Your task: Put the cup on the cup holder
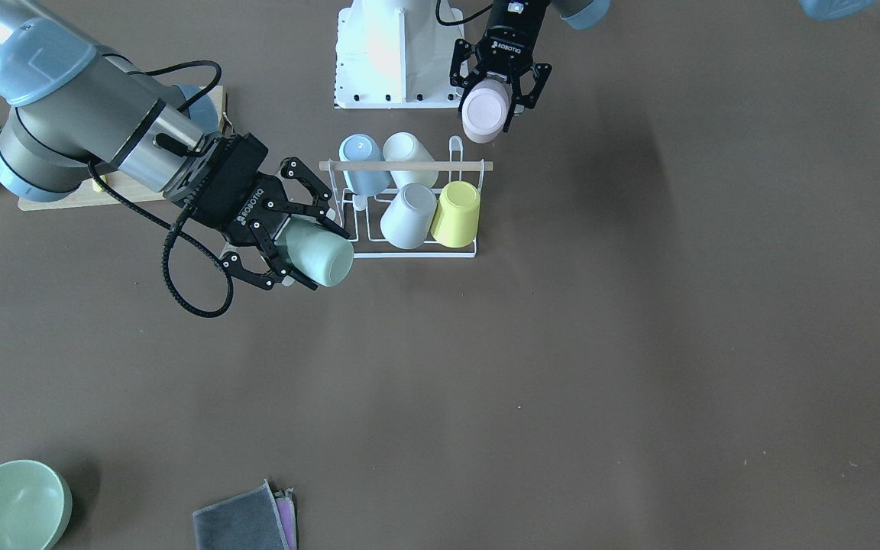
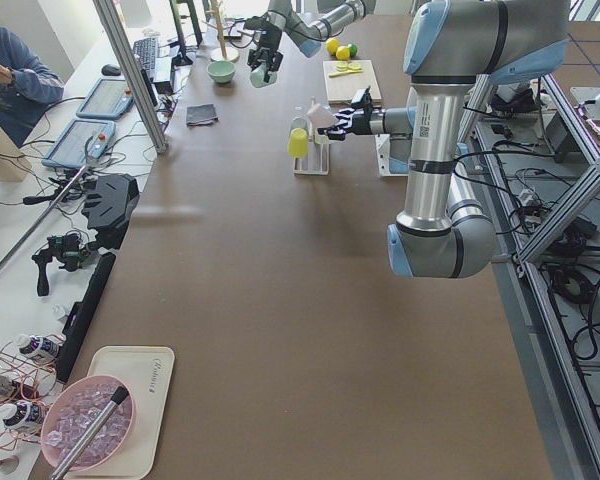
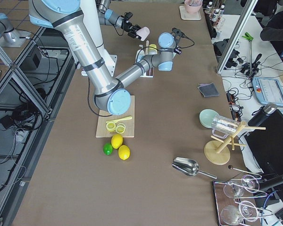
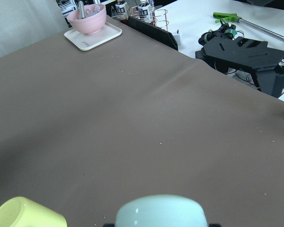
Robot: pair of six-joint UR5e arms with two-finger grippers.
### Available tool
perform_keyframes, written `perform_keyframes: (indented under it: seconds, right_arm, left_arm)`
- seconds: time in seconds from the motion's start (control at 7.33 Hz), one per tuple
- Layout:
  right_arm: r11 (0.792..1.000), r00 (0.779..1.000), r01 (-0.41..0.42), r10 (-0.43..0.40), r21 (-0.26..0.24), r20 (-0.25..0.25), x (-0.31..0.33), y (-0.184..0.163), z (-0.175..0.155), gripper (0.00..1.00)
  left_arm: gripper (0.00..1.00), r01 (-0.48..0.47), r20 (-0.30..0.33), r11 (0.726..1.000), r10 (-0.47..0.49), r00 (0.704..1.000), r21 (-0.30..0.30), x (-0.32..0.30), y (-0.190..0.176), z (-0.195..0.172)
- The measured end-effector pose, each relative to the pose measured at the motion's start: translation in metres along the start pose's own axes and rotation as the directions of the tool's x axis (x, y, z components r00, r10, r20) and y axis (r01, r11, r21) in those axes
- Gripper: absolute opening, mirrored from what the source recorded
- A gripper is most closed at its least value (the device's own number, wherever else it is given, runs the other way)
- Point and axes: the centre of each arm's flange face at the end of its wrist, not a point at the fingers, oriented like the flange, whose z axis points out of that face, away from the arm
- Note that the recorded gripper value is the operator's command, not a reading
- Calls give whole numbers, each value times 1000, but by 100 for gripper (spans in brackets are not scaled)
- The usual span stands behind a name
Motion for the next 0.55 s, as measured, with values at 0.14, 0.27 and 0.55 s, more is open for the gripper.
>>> perform_keyframes:
  seconds: [0.14, 0.27, 0.55]
  right_arm:
    - [999, 1000, 19, -20, 51, 18, -9, 20, 6, 0]
    - [993, 998, 33, -38, 112, 41, -20, 38, 18, 0]
    - [976, 994, 51, -70, 212, 83, -39, 52, 37, 0]
  left_arm:
    - [29, 5, -1, 1000, -5, 1000, -3, 4, 2, 6]
    - [29, 9, -3, 1000, -9, 1000, -5, 7, 2, 8]
    - [29, 9, -5, 1000, -9, 1000, -7, 10, 5, 10]
